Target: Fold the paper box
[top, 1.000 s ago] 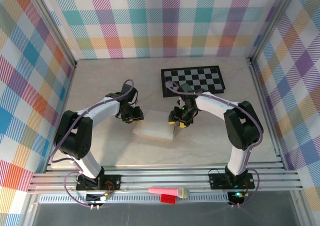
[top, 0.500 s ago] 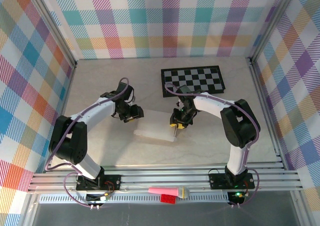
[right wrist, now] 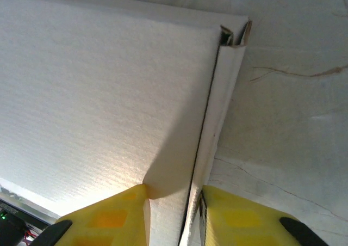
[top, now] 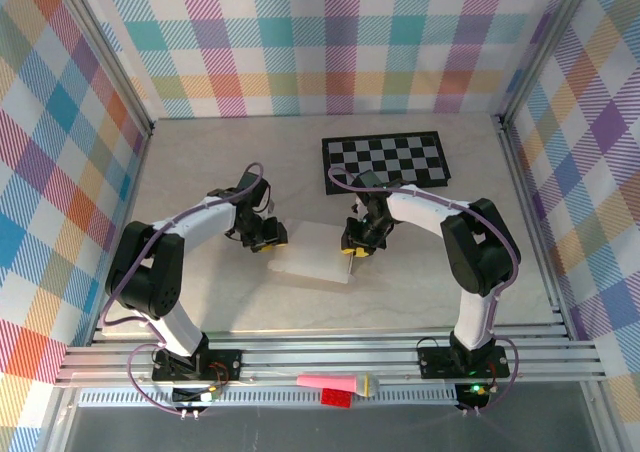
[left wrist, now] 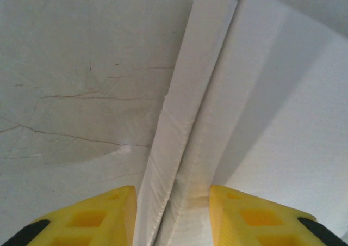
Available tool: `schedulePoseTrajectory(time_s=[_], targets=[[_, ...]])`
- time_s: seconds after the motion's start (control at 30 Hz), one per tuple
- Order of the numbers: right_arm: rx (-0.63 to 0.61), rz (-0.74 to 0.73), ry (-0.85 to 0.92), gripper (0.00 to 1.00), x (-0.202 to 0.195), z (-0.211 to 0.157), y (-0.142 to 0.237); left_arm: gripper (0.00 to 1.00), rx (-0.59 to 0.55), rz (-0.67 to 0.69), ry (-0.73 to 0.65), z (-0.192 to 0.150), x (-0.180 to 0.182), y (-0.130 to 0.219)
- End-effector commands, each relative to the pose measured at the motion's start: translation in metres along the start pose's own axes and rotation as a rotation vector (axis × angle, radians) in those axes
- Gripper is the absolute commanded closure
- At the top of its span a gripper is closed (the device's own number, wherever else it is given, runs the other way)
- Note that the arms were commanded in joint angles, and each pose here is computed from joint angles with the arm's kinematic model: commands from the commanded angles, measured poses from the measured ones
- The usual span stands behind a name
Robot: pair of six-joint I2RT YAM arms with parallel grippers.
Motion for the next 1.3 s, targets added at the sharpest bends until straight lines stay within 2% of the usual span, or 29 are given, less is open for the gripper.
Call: schedulePoseTrajectory(time_s=[0.0,0.3,0.73,1.0,1.27], targets=[[0.031,-0.080,-0.008,0.73,-0.015,-0.003,-0.006,0.65,0.023,-0.003,0.004,-0.004,0.006,-0.006],[0.039,-0.069,-0.012,0.73,-0.017,0.001,-0.007,0.71,0.029,0.015,0.009,-0.010,0.014,-0.014],[0.045,-0.015,0.027,0.73,-0.014,0.004,-0.004,0.75,0.015,0.005,0.009,-0.011,0.013,-0.007],[0.006,0.086,0.028,0.51,-0.022,-0.001,0.012,0.77,0.022,-0.019,0.036,-0.019,0.016,-0.008],[-0.007,0.151,0.025,0.43,-0.037,0.003,0.012,0.81,0.026,-0.076,0.073,-0.027,0.007,-0.012]])
Point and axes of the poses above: each hand's point on the last joint's axis, 136 mm out from that joint toward the fingers, its own y axis back along the fingers, its own x axis along the line the jaws close on, z = x × y, the point moved 8 cm from there along y, back along the fingers, and after that the axes turned 7 degrees about y, right-handed, at the moved point
